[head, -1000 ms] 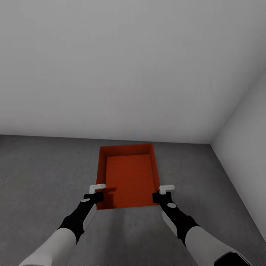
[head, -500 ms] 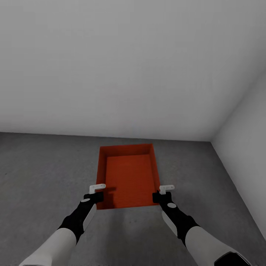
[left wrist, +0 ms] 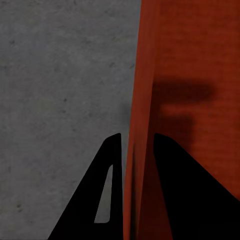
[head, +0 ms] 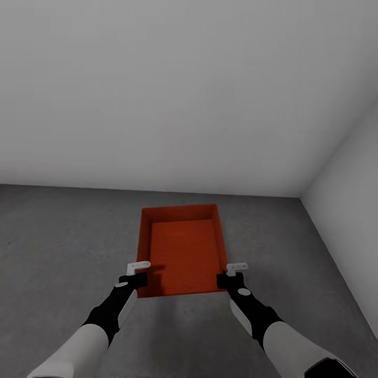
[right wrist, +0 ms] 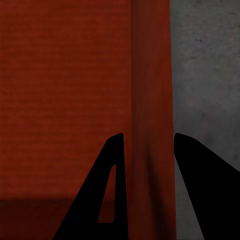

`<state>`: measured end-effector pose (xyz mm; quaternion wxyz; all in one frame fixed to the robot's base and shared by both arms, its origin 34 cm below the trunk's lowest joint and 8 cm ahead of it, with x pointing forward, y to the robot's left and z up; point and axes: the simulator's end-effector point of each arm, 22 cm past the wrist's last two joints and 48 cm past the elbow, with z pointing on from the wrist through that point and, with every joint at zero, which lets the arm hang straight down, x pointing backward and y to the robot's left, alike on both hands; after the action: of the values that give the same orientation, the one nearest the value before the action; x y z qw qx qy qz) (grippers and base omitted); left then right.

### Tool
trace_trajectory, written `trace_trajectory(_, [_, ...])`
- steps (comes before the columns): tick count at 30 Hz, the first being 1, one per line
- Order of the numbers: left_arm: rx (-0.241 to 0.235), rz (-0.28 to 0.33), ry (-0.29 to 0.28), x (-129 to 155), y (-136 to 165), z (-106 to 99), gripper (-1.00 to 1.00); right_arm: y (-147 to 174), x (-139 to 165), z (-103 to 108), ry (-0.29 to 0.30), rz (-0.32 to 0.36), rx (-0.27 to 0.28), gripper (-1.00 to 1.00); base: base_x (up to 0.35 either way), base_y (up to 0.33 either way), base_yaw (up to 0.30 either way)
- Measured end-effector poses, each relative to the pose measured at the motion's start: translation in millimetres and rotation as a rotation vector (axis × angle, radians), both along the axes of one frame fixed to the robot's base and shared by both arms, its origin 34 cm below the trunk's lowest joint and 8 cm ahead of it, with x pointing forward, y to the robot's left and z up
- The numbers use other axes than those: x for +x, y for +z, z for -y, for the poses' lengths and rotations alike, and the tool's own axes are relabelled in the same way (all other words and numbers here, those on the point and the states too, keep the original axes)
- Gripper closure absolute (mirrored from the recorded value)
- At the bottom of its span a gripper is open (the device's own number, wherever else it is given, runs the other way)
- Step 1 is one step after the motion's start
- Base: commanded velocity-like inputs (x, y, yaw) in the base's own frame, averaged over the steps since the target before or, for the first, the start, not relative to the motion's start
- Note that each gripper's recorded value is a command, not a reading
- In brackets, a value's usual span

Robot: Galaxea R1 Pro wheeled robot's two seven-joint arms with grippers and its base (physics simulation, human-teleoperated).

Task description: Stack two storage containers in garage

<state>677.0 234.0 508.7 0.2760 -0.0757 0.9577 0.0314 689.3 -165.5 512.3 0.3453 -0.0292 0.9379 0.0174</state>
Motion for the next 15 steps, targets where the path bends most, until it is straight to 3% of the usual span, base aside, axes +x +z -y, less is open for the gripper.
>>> trace_trajectory(15, [0.000, -0.023, 0.000, -7.2, -12.5, 0.0, 1.00, -12.8, -7.1, 0.0, 0.000, -0.023, 0.000, 1.00, 0.000, 0.000, 0.000])
